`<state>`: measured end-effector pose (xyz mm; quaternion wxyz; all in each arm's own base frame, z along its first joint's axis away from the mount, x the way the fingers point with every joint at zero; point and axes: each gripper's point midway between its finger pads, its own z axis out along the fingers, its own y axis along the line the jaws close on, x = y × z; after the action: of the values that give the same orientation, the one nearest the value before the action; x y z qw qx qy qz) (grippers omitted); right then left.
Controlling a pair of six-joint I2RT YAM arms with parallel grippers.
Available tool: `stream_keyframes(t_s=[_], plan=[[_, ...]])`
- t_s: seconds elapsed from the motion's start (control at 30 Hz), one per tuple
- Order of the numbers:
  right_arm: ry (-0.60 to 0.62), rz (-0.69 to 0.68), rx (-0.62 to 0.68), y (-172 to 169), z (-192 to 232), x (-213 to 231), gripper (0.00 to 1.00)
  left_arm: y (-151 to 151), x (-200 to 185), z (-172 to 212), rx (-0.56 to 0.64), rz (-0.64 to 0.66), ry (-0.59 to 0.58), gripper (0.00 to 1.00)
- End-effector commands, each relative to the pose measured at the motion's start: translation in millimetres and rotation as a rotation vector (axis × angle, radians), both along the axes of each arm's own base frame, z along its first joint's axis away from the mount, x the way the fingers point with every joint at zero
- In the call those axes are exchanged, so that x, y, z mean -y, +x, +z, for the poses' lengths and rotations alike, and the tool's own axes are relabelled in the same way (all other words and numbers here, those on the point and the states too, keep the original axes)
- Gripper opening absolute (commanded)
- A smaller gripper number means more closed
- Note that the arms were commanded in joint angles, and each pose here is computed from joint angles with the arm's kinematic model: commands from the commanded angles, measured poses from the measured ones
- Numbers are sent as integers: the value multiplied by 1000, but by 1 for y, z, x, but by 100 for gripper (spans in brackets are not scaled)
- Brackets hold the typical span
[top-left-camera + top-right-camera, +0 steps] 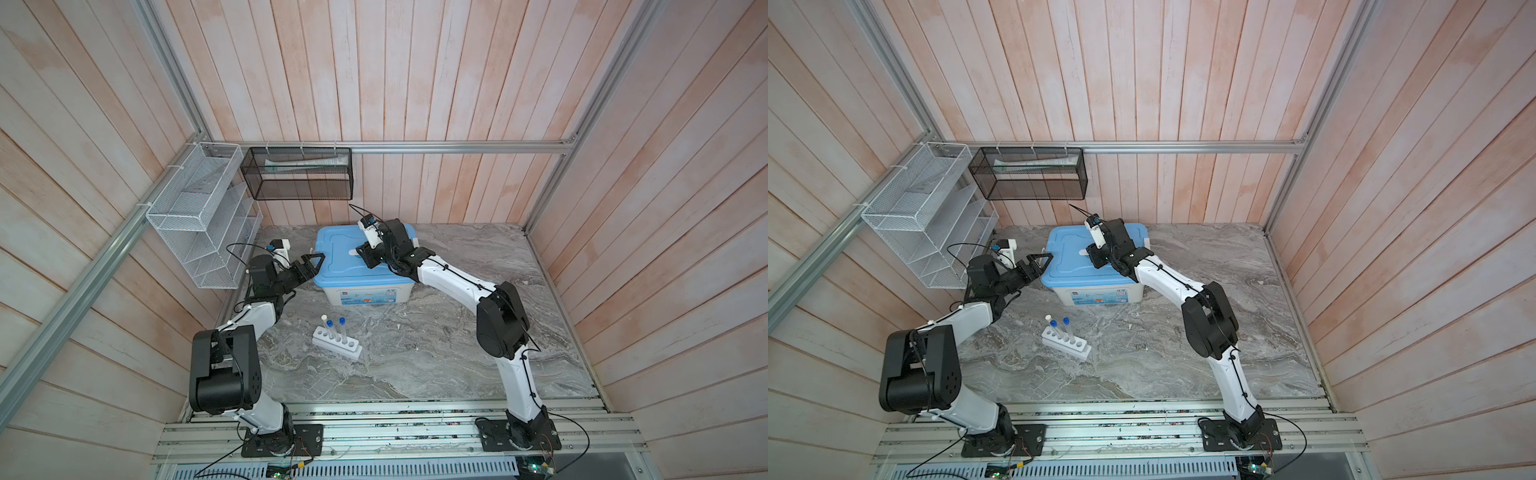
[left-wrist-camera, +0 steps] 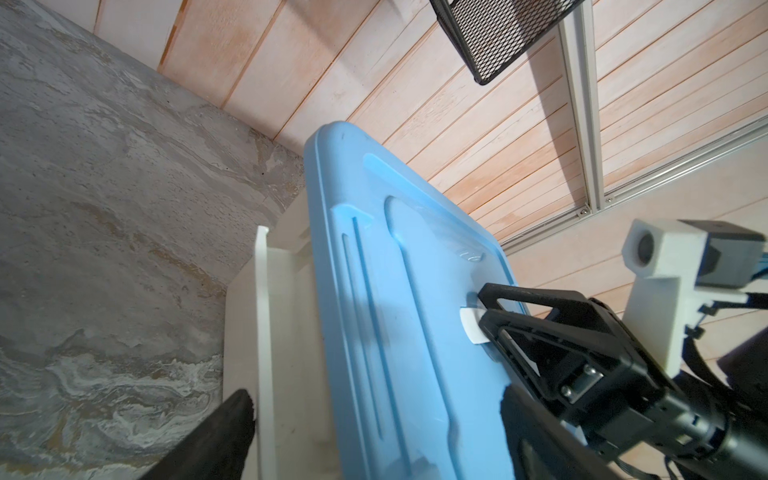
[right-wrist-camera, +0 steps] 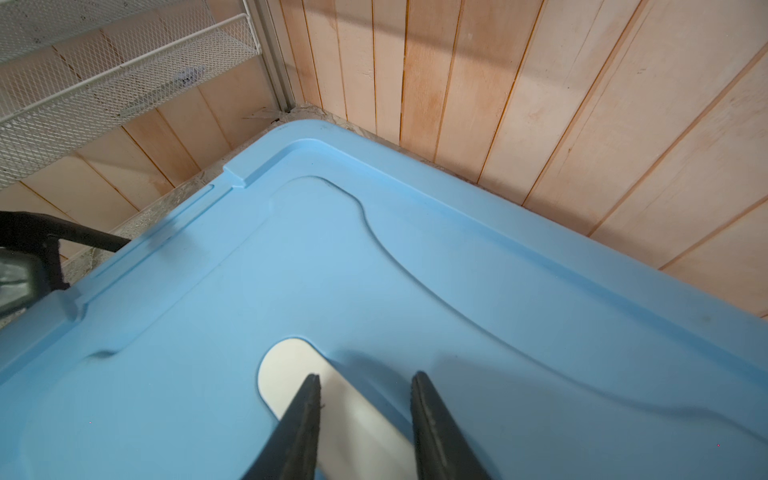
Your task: Organize the chemistry lab equipment
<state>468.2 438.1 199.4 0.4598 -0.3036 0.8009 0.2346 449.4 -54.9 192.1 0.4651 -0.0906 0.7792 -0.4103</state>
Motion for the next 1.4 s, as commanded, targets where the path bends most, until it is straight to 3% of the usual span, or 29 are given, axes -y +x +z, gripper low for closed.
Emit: stream_keyframes(t_s=[0.0,0.93,1.37], plan=[[-191,-3,-238,-31,-96,21,38,5,2,6,28,-20,-10,94],[-188,-18,-237,-31,-96,23,37,3,6,-3,0,-53,-28,89],[-185,-25,-244,-32,-97,25,37,1,9,0,4,-70,-32,76]])
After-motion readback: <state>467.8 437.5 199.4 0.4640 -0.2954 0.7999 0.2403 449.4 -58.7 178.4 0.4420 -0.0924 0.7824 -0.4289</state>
